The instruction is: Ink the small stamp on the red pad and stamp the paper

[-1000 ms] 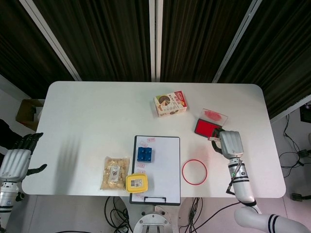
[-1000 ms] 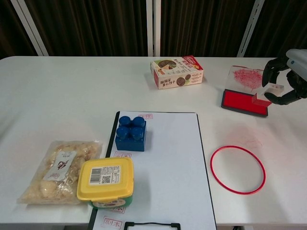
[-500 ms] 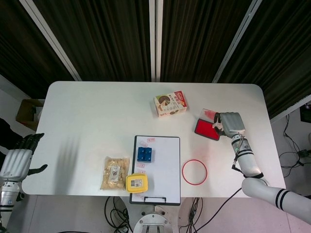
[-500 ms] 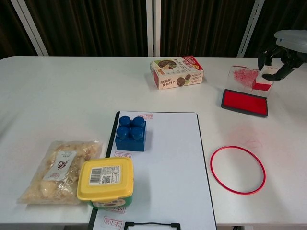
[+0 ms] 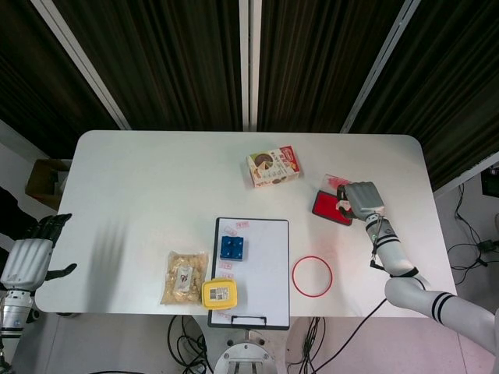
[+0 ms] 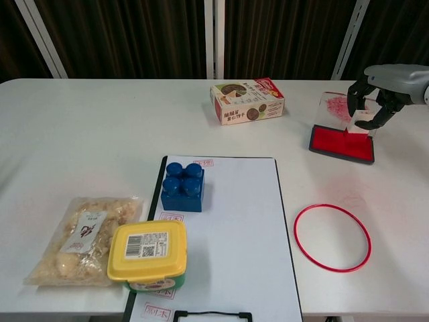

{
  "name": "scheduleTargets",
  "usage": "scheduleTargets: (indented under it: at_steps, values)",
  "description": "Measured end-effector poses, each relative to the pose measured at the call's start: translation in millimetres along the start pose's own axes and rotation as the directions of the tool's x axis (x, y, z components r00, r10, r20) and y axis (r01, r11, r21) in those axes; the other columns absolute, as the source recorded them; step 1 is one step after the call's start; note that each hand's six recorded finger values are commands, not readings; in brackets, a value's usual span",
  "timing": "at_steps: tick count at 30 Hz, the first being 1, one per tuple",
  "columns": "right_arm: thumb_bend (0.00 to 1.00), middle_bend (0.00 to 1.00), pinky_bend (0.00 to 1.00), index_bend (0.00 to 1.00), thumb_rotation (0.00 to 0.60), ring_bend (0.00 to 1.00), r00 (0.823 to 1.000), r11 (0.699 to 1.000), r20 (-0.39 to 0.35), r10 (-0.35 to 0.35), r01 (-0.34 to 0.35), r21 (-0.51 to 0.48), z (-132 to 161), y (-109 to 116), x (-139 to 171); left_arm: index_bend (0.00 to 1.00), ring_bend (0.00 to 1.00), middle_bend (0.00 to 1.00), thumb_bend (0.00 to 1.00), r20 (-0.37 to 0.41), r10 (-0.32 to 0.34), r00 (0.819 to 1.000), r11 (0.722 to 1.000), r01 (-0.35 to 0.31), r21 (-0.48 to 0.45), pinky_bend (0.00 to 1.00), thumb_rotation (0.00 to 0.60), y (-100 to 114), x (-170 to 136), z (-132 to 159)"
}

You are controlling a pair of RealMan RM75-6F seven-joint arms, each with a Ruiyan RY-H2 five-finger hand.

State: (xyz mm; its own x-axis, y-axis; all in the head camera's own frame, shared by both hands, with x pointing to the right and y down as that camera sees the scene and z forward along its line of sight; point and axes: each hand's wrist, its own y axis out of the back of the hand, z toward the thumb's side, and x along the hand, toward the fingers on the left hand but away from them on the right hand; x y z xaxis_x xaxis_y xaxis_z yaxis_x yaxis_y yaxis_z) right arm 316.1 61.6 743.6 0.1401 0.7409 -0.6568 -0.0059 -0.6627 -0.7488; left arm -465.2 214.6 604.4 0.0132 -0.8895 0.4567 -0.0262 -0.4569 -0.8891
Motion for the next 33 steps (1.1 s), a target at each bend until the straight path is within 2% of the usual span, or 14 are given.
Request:
scheduleTargets:
  at_steps: [18,33]
  values:
    - [0.49,0.84,0.97,0.99,0.600,0.91,0.999,1.000,0.021,0.027,-0.027,0.003,-5,-28,-8,0.11,0.12,0.13,0.00,-0.008,-0.005,1.000,1.000,0.005,0.000,0.20,0.600,-1,-1,-2]
    - [0.49,0.85,0.97,1.00,0.600,0.91,0.999,1.000,0.030,0.020,-0.020,0.014,-6,-32,-8,0.11,0.12,0.13,0.00,-0.011,0.009,1.000,1.000,-0.009,0.002,0.20,0.600,3,-1,-3]
